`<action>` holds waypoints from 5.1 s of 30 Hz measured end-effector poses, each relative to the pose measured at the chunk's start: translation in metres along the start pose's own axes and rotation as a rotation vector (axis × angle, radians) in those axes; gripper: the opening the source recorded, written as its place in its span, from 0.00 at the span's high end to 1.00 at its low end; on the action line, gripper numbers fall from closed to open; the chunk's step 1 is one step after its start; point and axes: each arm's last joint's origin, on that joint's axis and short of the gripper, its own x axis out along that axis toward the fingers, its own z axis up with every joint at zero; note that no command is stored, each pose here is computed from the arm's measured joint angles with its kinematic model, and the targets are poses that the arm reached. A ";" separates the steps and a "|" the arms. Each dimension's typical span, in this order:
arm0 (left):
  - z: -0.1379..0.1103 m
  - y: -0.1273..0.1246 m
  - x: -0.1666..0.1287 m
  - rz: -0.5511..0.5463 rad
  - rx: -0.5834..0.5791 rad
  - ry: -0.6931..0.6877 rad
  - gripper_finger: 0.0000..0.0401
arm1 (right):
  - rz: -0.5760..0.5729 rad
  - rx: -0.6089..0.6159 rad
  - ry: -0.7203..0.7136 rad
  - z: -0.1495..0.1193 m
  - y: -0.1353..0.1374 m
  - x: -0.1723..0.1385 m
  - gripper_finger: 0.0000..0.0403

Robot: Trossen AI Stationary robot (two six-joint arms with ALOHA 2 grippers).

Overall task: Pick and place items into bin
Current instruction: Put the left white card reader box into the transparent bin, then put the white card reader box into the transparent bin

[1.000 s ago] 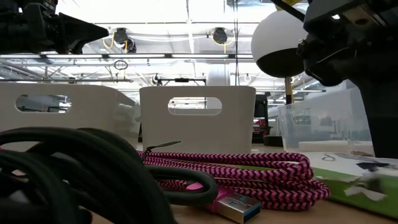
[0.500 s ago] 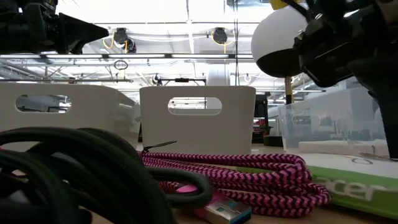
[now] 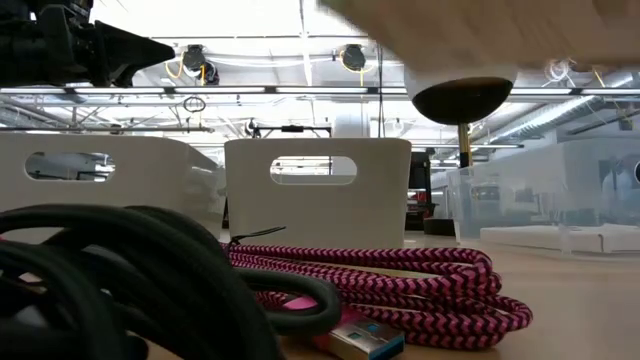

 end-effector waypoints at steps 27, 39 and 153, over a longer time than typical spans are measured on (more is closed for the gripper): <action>-0.001 0.000 0.000 -0.003 0.002 0.008 0.84 | -0.430 0.007 -0.133 0.067 -0.074 -0.149 1.00; -0.001 0.000 0.000 -0.003 0.001 0.007 0.84 | -0.682 0.120 0.024 0.083 -0.094 -0.112 1.00; -0.007 -0.003 0.000 -0.025 -0.009 0.074 0.84 | -0.286 0.296 0.447 -0.045 -0.098 -0.061 0.49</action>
